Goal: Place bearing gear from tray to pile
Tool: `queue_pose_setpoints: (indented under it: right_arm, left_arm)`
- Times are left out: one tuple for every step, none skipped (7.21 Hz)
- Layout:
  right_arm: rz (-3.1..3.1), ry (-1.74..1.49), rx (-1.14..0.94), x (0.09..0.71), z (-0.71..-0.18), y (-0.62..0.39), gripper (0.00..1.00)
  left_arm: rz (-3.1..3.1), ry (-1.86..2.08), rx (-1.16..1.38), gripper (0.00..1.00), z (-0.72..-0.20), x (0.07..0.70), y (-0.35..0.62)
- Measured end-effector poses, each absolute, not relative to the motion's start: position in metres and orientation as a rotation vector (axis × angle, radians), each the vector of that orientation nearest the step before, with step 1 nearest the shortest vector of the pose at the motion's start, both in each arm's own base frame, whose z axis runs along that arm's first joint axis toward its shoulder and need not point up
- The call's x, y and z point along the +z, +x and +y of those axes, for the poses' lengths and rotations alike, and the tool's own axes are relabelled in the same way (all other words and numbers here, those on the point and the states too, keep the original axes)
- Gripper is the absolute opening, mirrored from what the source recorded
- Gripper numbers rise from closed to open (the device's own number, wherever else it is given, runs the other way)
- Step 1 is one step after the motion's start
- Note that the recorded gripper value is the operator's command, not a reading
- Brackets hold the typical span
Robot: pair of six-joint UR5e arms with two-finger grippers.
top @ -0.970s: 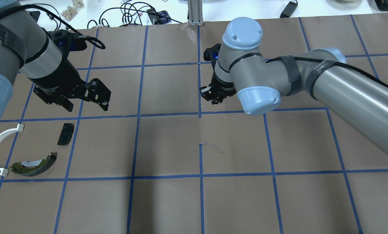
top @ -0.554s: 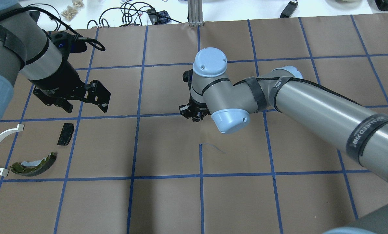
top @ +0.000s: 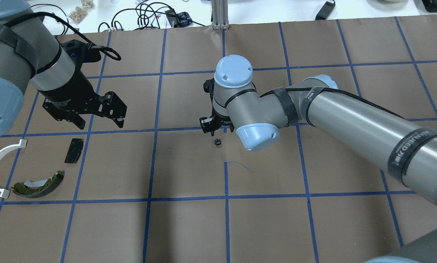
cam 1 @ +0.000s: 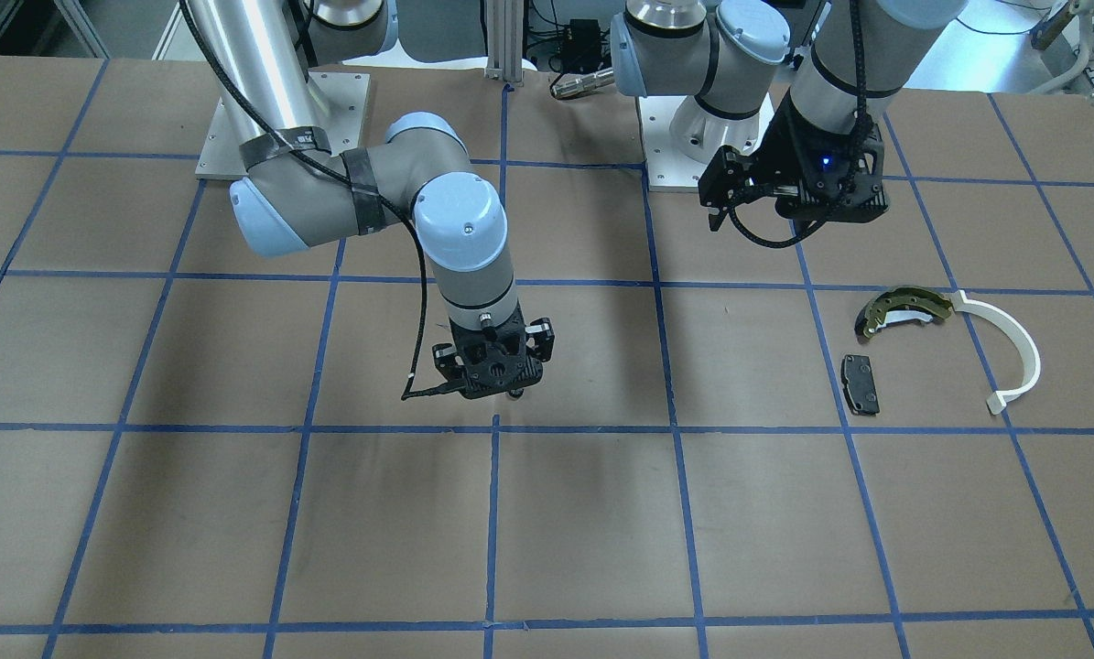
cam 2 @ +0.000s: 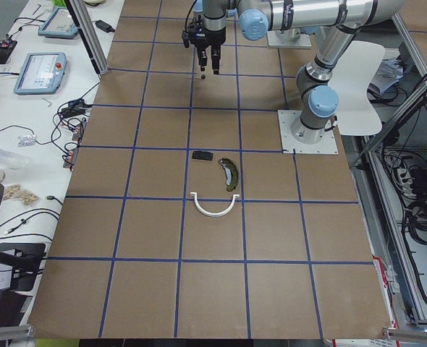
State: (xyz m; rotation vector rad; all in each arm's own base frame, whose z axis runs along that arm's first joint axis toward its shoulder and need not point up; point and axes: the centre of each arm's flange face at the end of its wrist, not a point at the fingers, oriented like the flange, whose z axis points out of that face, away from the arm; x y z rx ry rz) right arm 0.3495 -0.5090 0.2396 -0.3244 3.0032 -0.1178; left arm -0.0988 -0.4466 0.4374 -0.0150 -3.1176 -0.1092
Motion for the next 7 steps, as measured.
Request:
queue_pose_setpoints:
  right_arm:
    - [3.001,-0.294,-0.17,0.263,-0.521,0.324,0.9]
    - [3.005,-0.297,-0.206,0.286,-0.534,0.287,0.9]
    - [3.021,-0.336,-0.206,0.304,-0.547,0.236,0.9]
    - [3.05,-0.385,-0.18,0.314,-0.559,0.171,0.89]
    - [3.081,-0.458,-0.151,0.321,-0.568,0.095,0.88]
    - [3.091,-0.561,-0.119,0.325,-0.57,0.014,0.88]
    - [3.087,-0.674,-0.095,0.327,-0.564,-0.064,0.88]
  left_arm:
    - [-3.116,-0.008,-0.119,1.0,-0.448,0.428,-0.098]
    - [-3.112,-0.003,-0.131,1.0,-0.451,0.419,-0.098]
    - [-3.111,-0.006,-0.141,1.0,-0.456,0.41,-0.099]
    - [-3.115,-0.034,-0.105,1.0,-0.464,0.401,-0.113]
    - [-3.12,-0.072,-0.045,1.0,-0.473,0.391,-0.14]
    - [-3.119,-0.074,-0.015,1.0,-0.481,0.374,-0.17]
    - [-3.111,-0.057,-0.003,1.0,-0.487,0.355,-0.199]
